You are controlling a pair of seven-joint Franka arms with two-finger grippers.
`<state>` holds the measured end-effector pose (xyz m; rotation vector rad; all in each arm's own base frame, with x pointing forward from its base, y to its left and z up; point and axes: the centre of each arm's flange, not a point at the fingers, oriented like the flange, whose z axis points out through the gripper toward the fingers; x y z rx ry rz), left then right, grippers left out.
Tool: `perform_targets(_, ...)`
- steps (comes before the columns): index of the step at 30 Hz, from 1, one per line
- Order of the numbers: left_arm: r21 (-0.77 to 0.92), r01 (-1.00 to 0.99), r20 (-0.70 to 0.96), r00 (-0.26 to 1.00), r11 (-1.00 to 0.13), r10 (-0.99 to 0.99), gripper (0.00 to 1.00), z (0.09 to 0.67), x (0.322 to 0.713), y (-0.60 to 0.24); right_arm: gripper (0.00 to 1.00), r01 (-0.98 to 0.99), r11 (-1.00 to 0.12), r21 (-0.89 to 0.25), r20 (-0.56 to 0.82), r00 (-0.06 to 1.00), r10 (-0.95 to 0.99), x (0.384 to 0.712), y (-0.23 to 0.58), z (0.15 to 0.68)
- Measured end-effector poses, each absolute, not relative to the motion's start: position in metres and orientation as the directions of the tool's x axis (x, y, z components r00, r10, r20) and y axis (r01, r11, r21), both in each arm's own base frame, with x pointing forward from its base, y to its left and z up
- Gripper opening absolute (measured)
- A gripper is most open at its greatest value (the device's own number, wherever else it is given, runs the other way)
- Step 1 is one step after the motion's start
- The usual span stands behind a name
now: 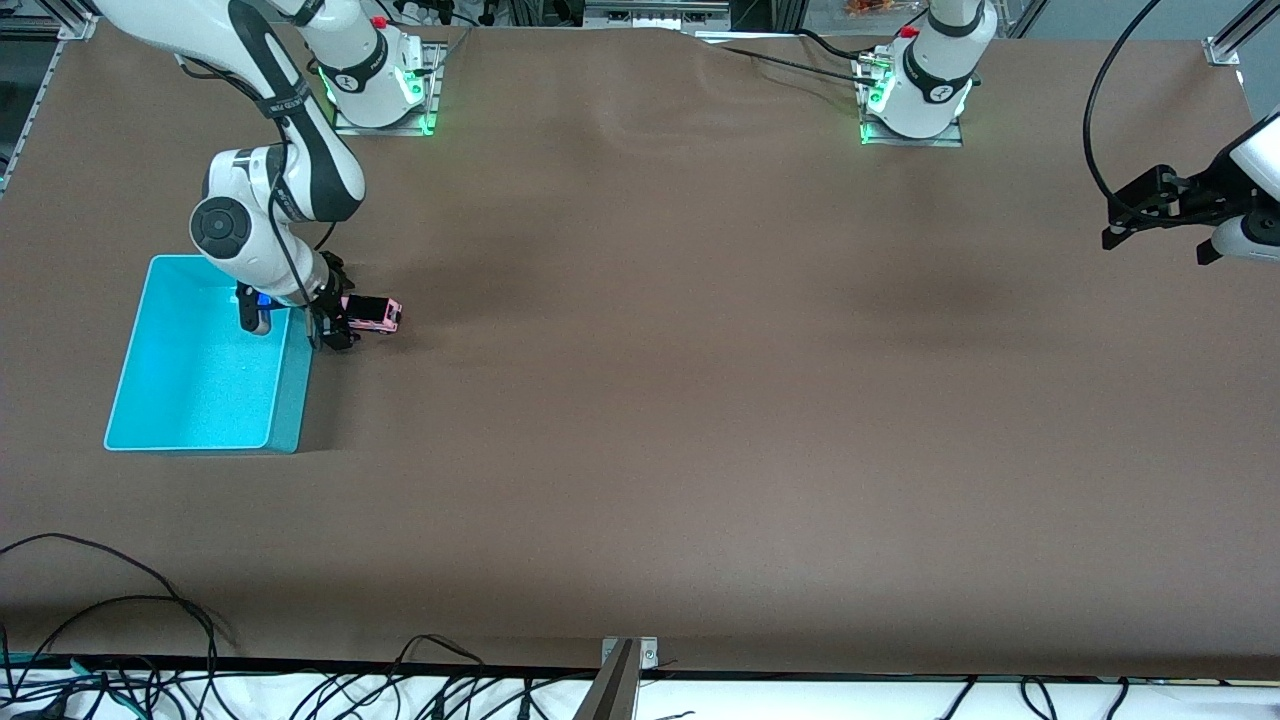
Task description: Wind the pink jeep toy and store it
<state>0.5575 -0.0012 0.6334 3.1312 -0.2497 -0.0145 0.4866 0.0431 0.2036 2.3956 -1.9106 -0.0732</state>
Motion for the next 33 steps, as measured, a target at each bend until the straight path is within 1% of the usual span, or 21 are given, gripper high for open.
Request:
perform_targets(4, 0.001, -0.158, -0.009, 0.987, -0.987, -0.158, 1.00, 0.6334, 0.5575, -0.0012, 1.00, -0.971, -0.221, 0.091, 0.010, 0.223, -0.975, 0.4863, 0.0432, 0.2027)
perform_targets(6, 0.001, -0.158, -0.009, 0.987, -0.987, -0.158, 1.00, 0.6334, 0.5575, -0.0012, 0.93, -0.971, -0.222, 0.093, 0.010, 0.224, -0.975, 0.4862, 0.0432, 0.2020)
perform_targets(7, 0.001, -0.158, -0.009, 0.987, -0.987, -0.158, 1.00, 0.6334, 0.5575, -0.0012, 0.93, -0.971, -0.222, 0.093, 0.010, 0.224, -0.975, 0.4861, 0.0433, 0.2018)
perform_targets(13, 0.001, -0.158, -0.009, 0.987, -0.987, -0.158, 1.00, 0.6334, 0.5575, -0.0012, 0.61, -0.970, -0.222, 0.095, 0.010, 0.223, -0.975, 0.4858, 0.0433, 0.2007)
perform_targets(14, 0.001, -0.158, -0.009, 0.987, -0.987, -0.158, 1.00, 0.6334, 0.5575, -0.0012, 0.59, -0.971, -0.221, 0.094, 0.010, 0.223, -0.975, 0.4859, 0.0433, 0.2012)
perform_targets(27, 0.001, -0.158, -0.009, 0.987, -0.987, -0.158, 1.00, 0.6334, 0.5575, -0.0011, 0.59, -0.970, -0.226, 0.091, 0.011, 0.228, -0.974, 0.4862, 0.0446, 0.2014)
perform_targets(33, 0.001, -0.158, -0.009, 0.987, -0.987, -0.158, 1.00, 0.6334, 0.5575, -0.0012, 0.59, -0.972, -0.227, 0.064, 0.015, 0.229, -0.973, 0.4921, 0.0454, 0.2091)
